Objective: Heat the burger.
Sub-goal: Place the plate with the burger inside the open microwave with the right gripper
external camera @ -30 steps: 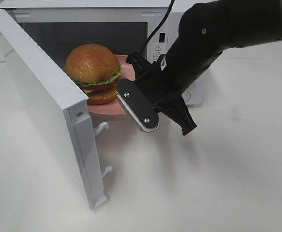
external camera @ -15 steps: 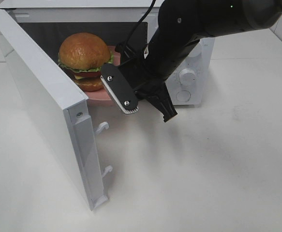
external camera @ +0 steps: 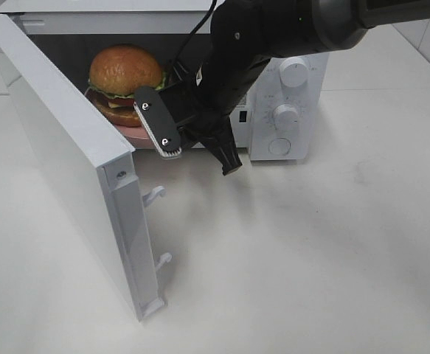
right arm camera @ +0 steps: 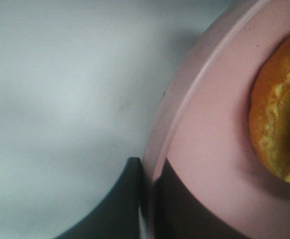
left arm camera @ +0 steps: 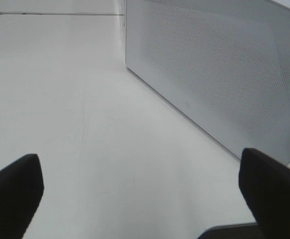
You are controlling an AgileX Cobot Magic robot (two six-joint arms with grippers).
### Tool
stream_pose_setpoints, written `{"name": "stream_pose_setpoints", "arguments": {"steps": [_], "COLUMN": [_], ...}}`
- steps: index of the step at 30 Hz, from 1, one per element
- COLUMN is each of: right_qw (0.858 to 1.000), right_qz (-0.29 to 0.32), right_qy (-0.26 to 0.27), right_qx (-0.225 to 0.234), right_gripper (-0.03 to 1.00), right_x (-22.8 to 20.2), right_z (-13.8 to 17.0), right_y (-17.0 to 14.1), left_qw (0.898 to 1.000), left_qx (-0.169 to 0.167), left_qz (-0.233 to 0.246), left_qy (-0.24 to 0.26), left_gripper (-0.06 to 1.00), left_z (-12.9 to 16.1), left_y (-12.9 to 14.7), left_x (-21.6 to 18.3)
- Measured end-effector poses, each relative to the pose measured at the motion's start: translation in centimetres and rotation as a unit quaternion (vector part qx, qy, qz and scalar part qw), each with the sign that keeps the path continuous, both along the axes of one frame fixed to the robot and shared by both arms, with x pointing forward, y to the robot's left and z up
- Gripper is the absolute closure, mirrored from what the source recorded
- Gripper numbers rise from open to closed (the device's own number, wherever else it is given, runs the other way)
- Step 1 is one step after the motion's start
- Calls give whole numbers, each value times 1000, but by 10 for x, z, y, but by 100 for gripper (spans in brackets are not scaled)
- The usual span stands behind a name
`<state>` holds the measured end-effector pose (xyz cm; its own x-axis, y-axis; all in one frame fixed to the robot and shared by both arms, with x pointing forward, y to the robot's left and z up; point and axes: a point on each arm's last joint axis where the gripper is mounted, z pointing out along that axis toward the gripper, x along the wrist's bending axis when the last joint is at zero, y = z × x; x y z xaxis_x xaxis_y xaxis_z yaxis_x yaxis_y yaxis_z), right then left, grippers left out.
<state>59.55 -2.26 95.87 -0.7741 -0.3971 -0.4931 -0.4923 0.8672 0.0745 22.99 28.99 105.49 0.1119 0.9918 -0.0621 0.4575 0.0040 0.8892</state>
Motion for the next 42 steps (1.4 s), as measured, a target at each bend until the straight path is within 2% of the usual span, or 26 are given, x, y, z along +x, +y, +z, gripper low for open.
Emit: {"name": "stream_pose_setpoints", "arguments": {"steps": [22,32,37,42], "right_qw": [999,998,998,996], "right_qz": [-37,-59,-62,-70], "right_qy": [-34,-28,-24,-39], "right_qx": [17,19,14,31], "right_gripper": [93,93,89,81], "right_x": [46,61,62,68], "right_z": [-13,-24,-28,-25], "right_y": [29,27,25,23], "left_qw": [1000,1000,1000,1000], "left_qx": [0,0,0,0], "left_qz": [0,0,0,0], "left_qy": [0,0,0,0], "left_gripper": [-4,-4,-4,-4], "left_z": [0,0,0,0], "left_y": [0,0,0,0], "left_x": [0,0,0,0]}}
